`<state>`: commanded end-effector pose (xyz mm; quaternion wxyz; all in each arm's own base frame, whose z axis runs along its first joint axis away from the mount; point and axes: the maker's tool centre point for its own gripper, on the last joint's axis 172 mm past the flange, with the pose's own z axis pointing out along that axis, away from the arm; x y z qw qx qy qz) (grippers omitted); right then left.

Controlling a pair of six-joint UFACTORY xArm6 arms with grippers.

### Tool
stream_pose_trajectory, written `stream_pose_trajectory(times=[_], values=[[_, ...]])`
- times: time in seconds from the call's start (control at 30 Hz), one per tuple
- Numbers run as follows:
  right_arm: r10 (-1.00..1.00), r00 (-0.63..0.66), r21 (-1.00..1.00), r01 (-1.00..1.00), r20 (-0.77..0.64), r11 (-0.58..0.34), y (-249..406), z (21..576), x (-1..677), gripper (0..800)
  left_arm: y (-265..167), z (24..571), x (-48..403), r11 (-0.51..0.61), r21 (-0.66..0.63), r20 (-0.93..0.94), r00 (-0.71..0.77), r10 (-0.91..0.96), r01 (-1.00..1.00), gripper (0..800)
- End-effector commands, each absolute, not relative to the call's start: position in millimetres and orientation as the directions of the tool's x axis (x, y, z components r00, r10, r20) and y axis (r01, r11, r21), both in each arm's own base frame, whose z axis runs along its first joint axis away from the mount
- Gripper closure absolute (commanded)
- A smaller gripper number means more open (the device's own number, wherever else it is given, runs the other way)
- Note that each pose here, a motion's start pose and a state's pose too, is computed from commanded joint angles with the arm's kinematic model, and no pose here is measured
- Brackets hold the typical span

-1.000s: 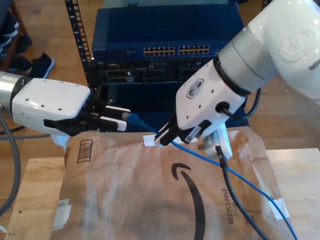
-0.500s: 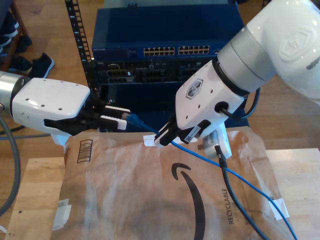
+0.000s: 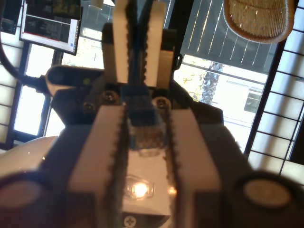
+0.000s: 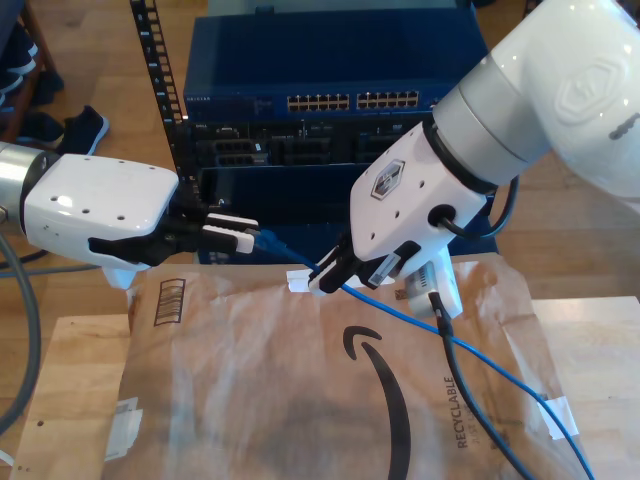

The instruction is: Grab the cable and plug it in

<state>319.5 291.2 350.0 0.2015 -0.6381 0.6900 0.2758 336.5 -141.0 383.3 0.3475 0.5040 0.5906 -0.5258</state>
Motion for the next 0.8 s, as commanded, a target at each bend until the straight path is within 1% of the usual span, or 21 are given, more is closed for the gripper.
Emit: stream_pose_trajectory(times=[0.03, 0.07, 0.13, 0.17, 0.27, 0.37, 0.4, 0.43, 0.5, 0.6, 0.73, 0.8], values=[[-0.77, -0.097, 0.117, -0.993, -0.631, 0.029, 291.2, 350.1, 320.0, 725, -141.5, 378.9, 335.3, -0.058, -0.282, -0.938, -0.262, 0.226, 0.958, 779], [-0.769, -0.09, 0.113, -0.993, -0.633, 0.023, 291.5, 350.3, 319.9, 624, -141.7, 378.1, 334.8, -0.058, -0.286, -0.937, -0.267, 0.225, 0.956, 785], [-0.762, -0.072, 0.106, -0.994, -0.644, 0.005, 294.2, 350.6, 320.2, 322, -141.7, 378.1, 334.8, -0.057, -0.292, -0.935, -0.272, 0.226, 0.955, 795], [-0.76, -0.05, 0.092, -0.996, -0.648, -0.013, 294.7, 351.1, 320.1, 196, -141.6, 377.7, 335.0, -0.057, -0.293, -0.935, -0.274, 0.225, 0.954, 795], [-0.752, 0.004, 0.029, -0.999, -0.659, -0.031, 292.5, 361.0, 326.8, 141, -142.1, 379.9, 333.4, -0.065, -0.3, -0.934, -0.279, 0.224, 0.952, 795], [-0.743, 0.046, -0.04, -0.999, -0.668, -0.025, 292.7, 379.9, 338.0, 124, -141.8, 381.2, 334.4, -0.058, -0.335, -0.922, -0.315, 0.225, 0.94, 795], [-0.737, 0.078, -0.087, -0.996, -0.672, -0.026, 291.3, 389.6, 342.1, 105, -141.7, 381.6, 334.6, -0.055, -0.345, -0.918, -0.325, 0.226, 0.937, 795], [-0.73, 0.114, -0.144, -0.989, -0.673, -0.022, 289.7, 399.9, 347.6, 103, -141.5, 381.7, 334.3, -0.054, -0.367, -0.911, -0.347, 0.223, 0.929, 795], [-0.722, 0.176, -0.268, -0.963, -0.669, 0.014, 281.9, 421.7, 362.1, 93, -138.4, 382.9, 334.0, -0.073, -0.449, -0.879, -0.426, 0.212, 0.891, 797], [-0.719, 0.266, -0.436, -0.898, -0.642, 0.057, 270.8, 444.6, 375.4, 92, -114.7, 381.9, 342.0, -0.094, -0.55, -0.831, -0.533, 0.159, 0.83, 797], [-0.715, 0.36, -0.551, -0.834, -0.599, 0.041, 285.7, 442.8, 373.6, 89, -113.0, 400.2, 344.9, -0.165, -0.548, -0.836, -0.542, 0.081, 0.82, 797], [-0.725, 0.395, -0.614, -0.788, -0.564, 0.049, 285.5, 446.8, 376.8, 89, -113.0, 404.7, 345.0, -0.197, -0.565, -0.822, -0.567, 0.052, 0.801, 795]])
